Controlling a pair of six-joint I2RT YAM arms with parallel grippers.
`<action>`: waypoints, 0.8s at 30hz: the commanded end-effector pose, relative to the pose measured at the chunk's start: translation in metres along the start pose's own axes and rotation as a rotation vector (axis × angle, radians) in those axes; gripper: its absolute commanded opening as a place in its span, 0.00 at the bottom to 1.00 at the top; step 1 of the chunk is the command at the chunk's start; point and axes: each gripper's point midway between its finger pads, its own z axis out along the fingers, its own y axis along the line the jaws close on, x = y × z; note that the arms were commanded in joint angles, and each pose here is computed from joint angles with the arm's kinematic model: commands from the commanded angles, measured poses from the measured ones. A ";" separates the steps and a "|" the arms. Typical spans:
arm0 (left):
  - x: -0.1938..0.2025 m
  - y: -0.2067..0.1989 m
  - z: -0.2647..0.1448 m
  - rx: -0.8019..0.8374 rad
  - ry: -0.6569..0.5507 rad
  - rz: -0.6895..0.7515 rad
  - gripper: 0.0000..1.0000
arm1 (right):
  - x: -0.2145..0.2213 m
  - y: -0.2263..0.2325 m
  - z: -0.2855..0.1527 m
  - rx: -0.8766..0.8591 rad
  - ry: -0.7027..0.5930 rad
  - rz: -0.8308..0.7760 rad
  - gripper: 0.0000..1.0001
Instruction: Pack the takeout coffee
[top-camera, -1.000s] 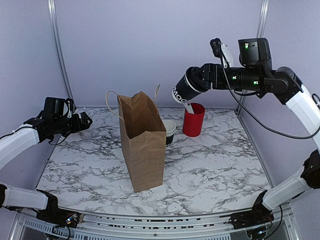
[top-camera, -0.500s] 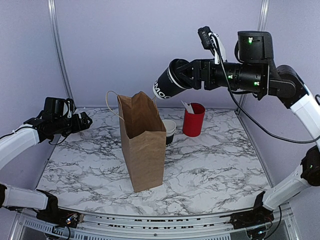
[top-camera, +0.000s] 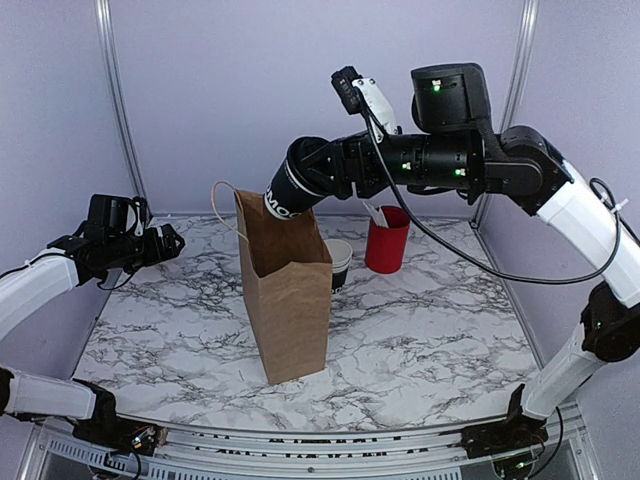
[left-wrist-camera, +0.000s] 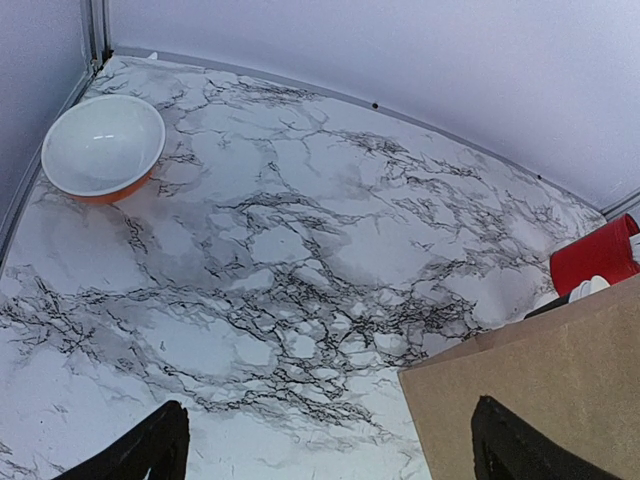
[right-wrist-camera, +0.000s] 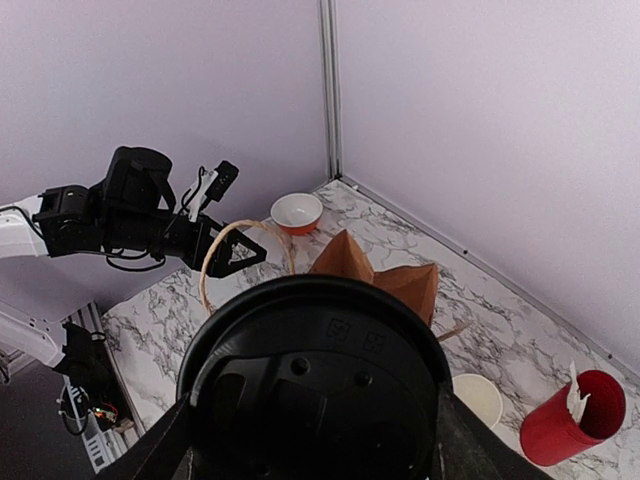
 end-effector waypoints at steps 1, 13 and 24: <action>0.002 0.002 0.002 0.003 -0.001 -0.004 0.99 | -0.001 0.008 0.009 -0.031 0.015 -0.016 0.62; 0.002 0.001 0.002 0.009 0.000 -0.004 0.99 | 0.034 0.012 0.062 -0.001 0.188 -0.012 0.62; 0.006 -0.005 0.004 0.041 0.024 -0.006 0.99 | 0.063 -0.009 0.089 0.032 0.290 0.069 0.62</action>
